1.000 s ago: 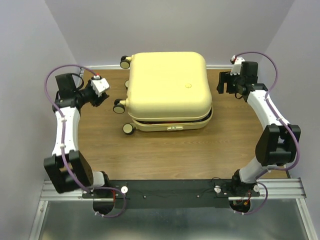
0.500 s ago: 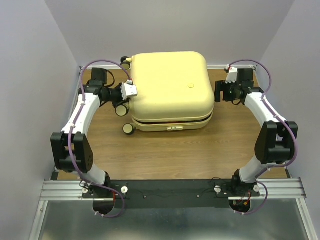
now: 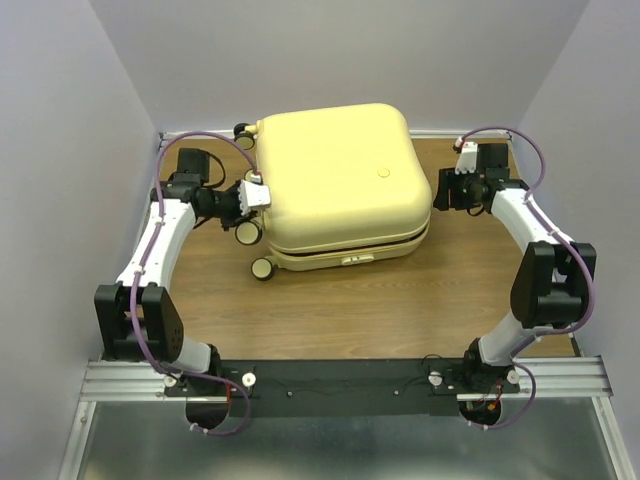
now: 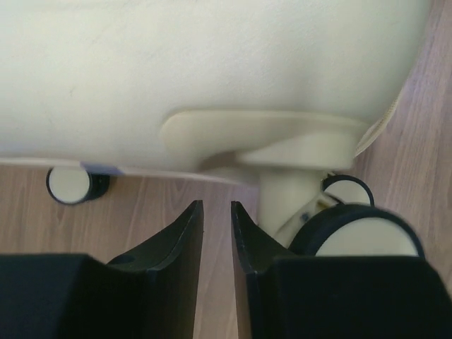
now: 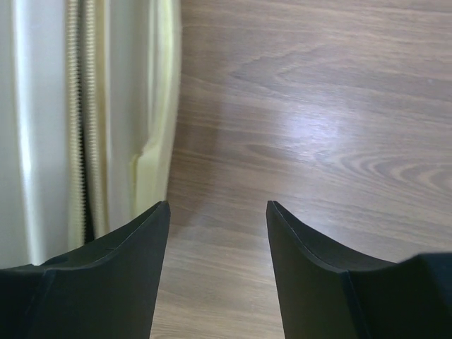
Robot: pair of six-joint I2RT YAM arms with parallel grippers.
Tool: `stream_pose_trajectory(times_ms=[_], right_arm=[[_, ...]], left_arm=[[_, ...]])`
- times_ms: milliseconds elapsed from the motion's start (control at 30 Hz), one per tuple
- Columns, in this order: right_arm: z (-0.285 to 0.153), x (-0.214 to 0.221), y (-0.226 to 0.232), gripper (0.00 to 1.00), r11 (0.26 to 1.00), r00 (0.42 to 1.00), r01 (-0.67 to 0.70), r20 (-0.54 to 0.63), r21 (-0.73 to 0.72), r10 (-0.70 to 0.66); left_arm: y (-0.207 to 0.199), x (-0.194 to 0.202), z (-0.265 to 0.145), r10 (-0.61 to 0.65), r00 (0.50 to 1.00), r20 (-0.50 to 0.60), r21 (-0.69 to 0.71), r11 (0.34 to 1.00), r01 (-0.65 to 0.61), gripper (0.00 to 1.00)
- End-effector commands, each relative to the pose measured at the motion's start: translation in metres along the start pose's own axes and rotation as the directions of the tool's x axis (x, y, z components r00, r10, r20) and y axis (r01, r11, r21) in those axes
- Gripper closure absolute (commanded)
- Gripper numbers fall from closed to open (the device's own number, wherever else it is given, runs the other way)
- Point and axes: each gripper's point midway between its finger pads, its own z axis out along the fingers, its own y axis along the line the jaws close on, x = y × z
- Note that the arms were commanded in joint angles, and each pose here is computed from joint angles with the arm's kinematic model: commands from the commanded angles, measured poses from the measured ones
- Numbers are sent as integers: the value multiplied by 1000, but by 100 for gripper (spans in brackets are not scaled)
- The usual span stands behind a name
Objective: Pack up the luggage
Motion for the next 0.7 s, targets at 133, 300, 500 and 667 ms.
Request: stream_pose_trajectory(times_ms=[133,300,500,667], right_arm=[[-1,6,-15,37,995,995,-93,-15,30,94],[14,10,-8,45,991,991,-128,-47,-32,126],[25,25,14,52,964,971,-231,-98,-134,219],[18,36,32,57,947,971,-235,-87,-218,221]], left_arm=[[76,16,-63,-429,870,244,-178,862,475,59],[136,39,-63,-528,786,322,-350,705,617,60],[159,65,5,-682,677,276,-306,605,735,69],[154,40,83,-687,694,217,-199,665,720,71]])
